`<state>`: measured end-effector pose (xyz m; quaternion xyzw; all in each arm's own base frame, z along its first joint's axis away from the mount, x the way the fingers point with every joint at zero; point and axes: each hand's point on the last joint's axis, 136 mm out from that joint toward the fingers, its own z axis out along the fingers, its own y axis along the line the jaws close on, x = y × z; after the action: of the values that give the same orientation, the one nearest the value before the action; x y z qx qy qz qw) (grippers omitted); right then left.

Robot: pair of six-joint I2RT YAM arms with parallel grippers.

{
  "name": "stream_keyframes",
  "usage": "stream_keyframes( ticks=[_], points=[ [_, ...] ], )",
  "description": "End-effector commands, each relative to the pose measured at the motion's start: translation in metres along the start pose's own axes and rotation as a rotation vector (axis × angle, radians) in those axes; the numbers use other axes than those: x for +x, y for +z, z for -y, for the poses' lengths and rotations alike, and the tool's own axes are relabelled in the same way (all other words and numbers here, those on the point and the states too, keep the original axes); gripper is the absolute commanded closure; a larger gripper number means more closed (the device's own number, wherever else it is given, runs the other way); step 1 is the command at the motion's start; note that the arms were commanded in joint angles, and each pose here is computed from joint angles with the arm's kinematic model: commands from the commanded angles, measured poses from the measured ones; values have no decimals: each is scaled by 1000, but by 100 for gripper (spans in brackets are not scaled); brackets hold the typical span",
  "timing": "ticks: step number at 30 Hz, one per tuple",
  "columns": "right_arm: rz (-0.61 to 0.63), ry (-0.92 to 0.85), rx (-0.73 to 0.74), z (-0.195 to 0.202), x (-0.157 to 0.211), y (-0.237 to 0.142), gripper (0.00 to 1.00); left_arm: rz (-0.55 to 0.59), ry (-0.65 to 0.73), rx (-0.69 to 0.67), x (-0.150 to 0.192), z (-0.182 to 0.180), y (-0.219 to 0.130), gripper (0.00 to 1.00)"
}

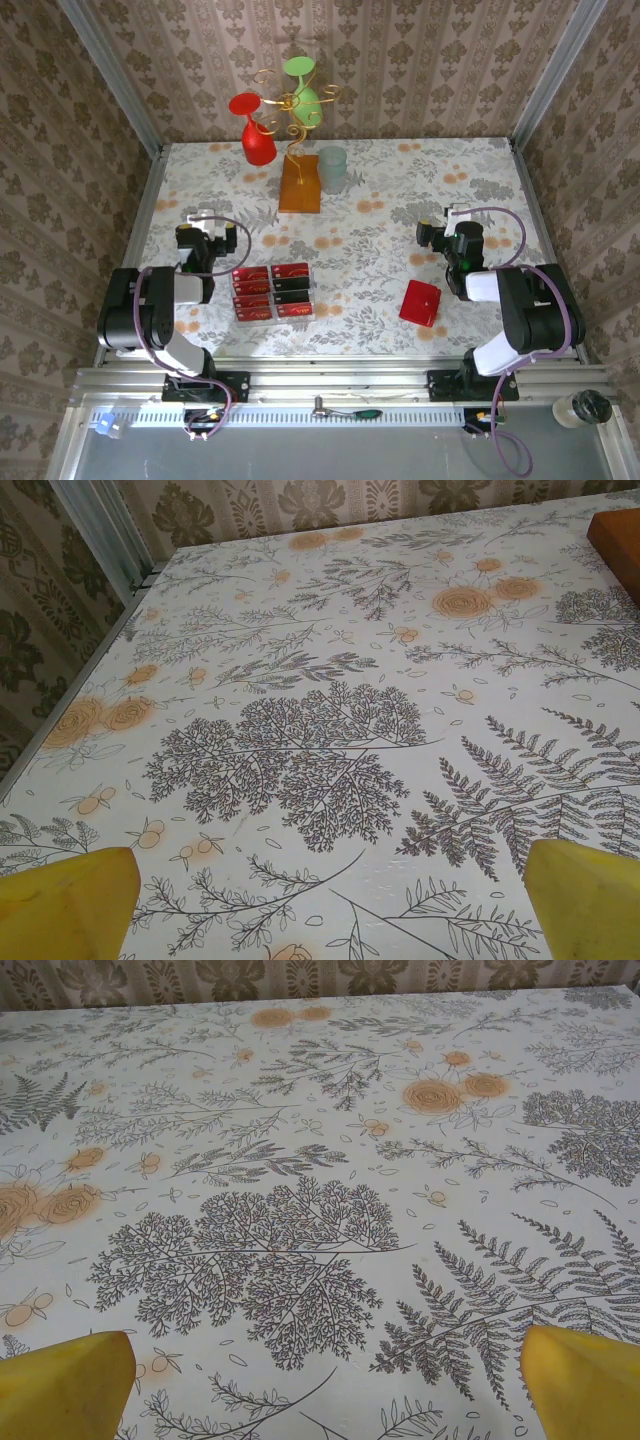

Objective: Put the credit cards into the card holder
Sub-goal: Move the storage box to the center of the table.

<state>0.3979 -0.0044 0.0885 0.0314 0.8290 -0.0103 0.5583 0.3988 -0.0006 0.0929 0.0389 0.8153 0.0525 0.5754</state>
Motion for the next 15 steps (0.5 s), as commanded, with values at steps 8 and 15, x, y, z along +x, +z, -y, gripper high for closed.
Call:
stream_keyframes(
  ticks=[8, 15],
  points=[
    [28, -9, -10, -1, -9, -1, 0, 12, -24, 1, -4, -3, 0, 0],
    [28, -8, -8, 0, -9, -1, 0, 7, -22, -3, -3, -3, 1, 0]
  ],
)
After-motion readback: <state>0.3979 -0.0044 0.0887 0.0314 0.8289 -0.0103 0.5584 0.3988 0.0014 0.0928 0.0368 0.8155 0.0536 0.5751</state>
